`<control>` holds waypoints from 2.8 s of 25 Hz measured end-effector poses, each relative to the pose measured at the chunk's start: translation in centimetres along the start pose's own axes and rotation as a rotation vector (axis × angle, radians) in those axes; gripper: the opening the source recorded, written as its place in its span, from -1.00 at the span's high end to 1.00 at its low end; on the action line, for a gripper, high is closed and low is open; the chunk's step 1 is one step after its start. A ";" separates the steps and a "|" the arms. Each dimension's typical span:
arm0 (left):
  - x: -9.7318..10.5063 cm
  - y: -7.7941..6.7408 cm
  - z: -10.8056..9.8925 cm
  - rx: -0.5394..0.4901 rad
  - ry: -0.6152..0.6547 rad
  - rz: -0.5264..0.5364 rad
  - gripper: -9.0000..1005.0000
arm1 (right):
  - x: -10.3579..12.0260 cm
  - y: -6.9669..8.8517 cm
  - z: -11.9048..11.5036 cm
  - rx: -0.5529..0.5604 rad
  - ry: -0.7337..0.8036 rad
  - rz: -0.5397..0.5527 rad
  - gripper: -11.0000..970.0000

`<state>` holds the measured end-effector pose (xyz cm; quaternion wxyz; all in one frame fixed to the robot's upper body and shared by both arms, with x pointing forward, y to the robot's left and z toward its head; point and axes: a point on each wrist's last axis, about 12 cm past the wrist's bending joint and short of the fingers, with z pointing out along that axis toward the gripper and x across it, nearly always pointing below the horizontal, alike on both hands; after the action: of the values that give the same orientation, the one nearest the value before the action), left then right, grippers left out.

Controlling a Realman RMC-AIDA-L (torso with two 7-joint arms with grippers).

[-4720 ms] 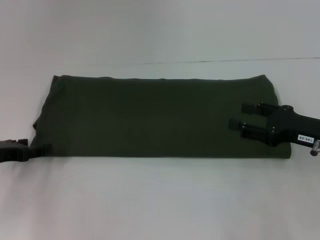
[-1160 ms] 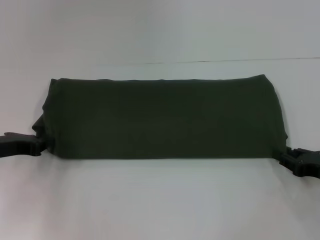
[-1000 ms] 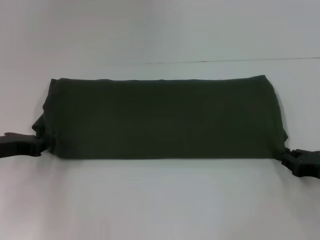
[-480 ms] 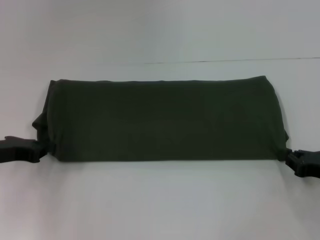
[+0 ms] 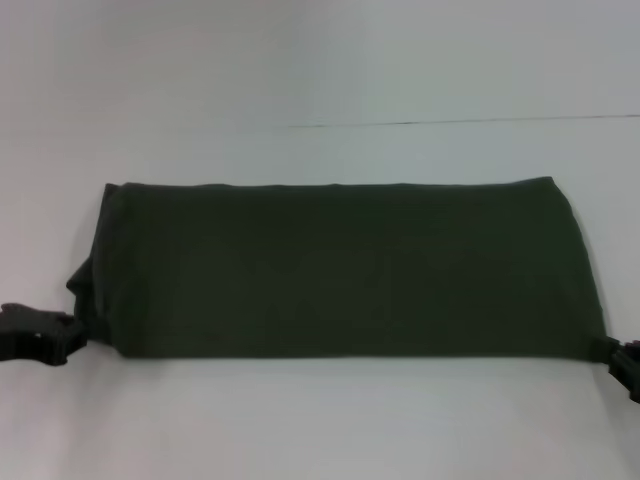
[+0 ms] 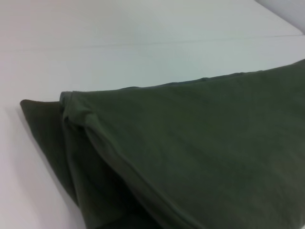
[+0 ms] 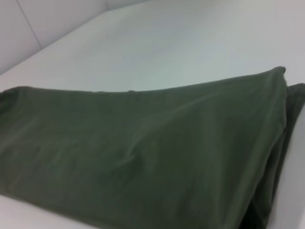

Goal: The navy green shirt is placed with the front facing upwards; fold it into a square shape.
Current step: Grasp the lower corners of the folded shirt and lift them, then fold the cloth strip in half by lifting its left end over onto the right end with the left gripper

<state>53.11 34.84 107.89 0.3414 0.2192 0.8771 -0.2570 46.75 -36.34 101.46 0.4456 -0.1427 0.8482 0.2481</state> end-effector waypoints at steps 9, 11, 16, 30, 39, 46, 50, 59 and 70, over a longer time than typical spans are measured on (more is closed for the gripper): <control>1.5 -0.9 -0.8 0.060 0.023 -0.005 0.76 | 1.7 -0.1 -2.3 0.029 -0.027 0.022 0.91; 1.9 -0.9 -1.2 0.052 0.019 -0.014 0.75 | 1.7 -0.1 -2.3 0.027 -0.025 0.021 0.91; 3.0 -0.6 -2.3 0.023 -0.005 -0.046 0.74 | 1.4 0.0 -1.9 0.009 -0.013 0.004 0.91; 3.3 -0.8 -2.2 0.037 -0.005 -0.053 0.70 | 0.6 0.2 -2.9 -0.047 -0.065 -0.024 0.79; 2.6 -0.1 -3.1 0.003 -0.122 -0.100 0.68 | -0.3 -0.6 -5.3 0.019 -0.163 -0.045 0.00; 1.2 0.6 -3.9 -0.036 -0.314 -0.148 0.21 | -1.8 -0.4 -4.4 -0.018 -0.201 -0.083 -0.36; -0.1 0.8 -2.9 -0.030 -0.320 -0.193 -0.17 | -3.2 0.5 -3.0 -0.101 -0.236 -0.156 -0.52; -1.9 1.7 -1.9 -0.069 -0.183 -0.343 -0.54 | -5.6 3.1 -0.1 -0.328 -0.244 -0.306 -0.73; -4.2 1.5 -1.3 -0.080 -0.054 -0.422 -0.80 | -6.5 4.0 1.1 -0.404 -0.220 -0.350 -0.91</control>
<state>56.10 35.90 111.29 0.3117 0.0099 0.9036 -0.2937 49.31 -32.26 107.48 0.5337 -0.3450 0.6906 0.3453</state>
